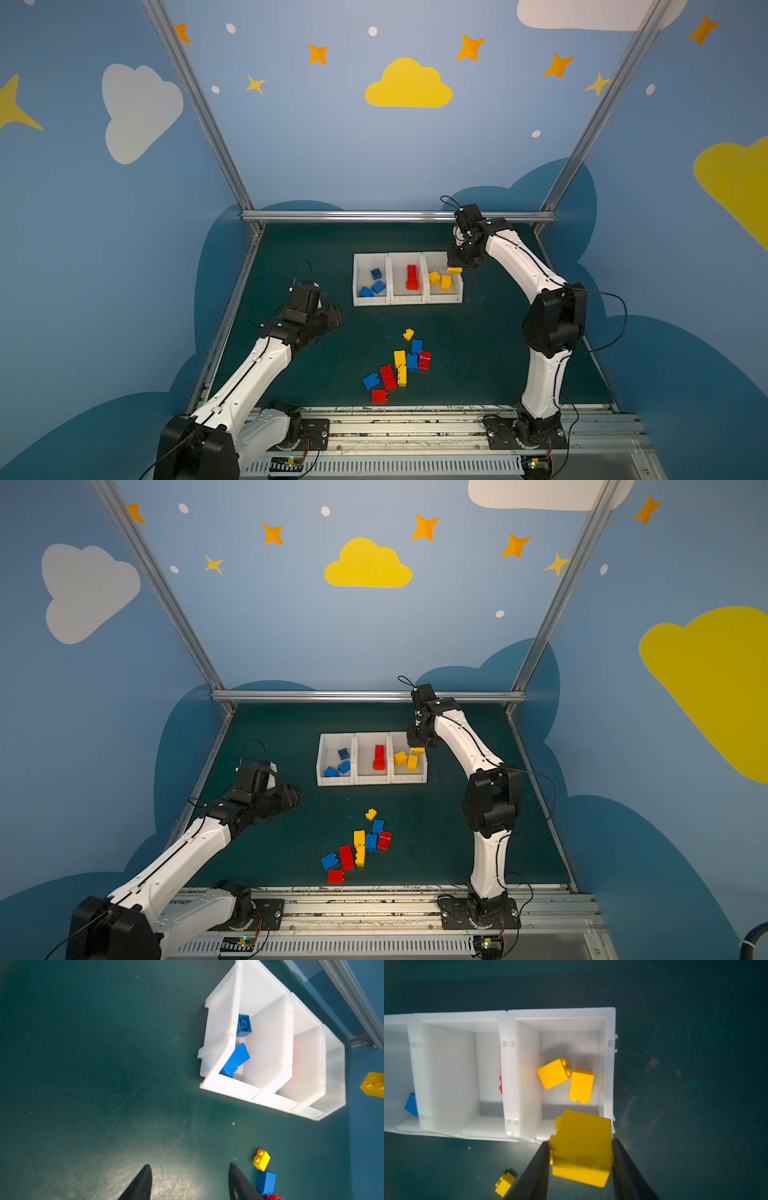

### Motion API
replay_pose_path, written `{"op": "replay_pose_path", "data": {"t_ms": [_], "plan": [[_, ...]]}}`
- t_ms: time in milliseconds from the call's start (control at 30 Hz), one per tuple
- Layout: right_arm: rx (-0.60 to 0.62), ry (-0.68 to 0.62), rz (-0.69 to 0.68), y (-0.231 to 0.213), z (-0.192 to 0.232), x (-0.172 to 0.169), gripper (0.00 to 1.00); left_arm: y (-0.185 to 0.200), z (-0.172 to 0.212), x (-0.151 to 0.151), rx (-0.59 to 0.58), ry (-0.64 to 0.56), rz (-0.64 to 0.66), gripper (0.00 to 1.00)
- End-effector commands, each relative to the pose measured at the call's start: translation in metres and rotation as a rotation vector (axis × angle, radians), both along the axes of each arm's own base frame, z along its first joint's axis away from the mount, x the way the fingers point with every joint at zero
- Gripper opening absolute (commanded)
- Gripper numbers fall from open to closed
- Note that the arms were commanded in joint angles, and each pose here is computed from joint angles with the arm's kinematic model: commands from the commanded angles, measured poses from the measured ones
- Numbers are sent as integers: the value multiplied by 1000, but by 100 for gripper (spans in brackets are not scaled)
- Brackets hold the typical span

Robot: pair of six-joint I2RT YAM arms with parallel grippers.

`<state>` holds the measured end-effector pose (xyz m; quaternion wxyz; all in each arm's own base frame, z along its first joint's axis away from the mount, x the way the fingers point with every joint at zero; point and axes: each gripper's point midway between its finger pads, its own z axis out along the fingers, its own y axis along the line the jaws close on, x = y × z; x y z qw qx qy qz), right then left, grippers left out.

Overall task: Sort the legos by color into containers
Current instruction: 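Carry the yellow brick with the right gripper into the yellow compartment and release, then lower the left gripper onto a yellow brick in the pile and grasp it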

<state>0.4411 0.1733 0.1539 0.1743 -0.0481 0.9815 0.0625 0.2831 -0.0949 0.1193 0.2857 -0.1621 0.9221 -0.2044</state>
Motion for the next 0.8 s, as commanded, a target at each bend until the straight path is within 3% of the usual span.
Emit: {"op": "replay_pose_path", "data": {"t_ms": [0, 200, 367, 433, 767], "plan": [[14, 9, 12, 1, -5, 11, 37, -4, 1, -2, -33, -3, -7, 59], [46, 8, -2, 0, -7, 29, 38, -6, 1, -5, -46, 2, -9, 59], [69, 14, 0, 5, -4, 36, 62, -6, 1, -6, -49, 3, -11, 60], [74, 10, -2, 5, -2, 36, 67, -6, 1, -7, -50, 3, -13, 60], [98, -5, -3, 5, 10, 27, 69, -10, 3, -8, -56, -4, -34, 60]]}}
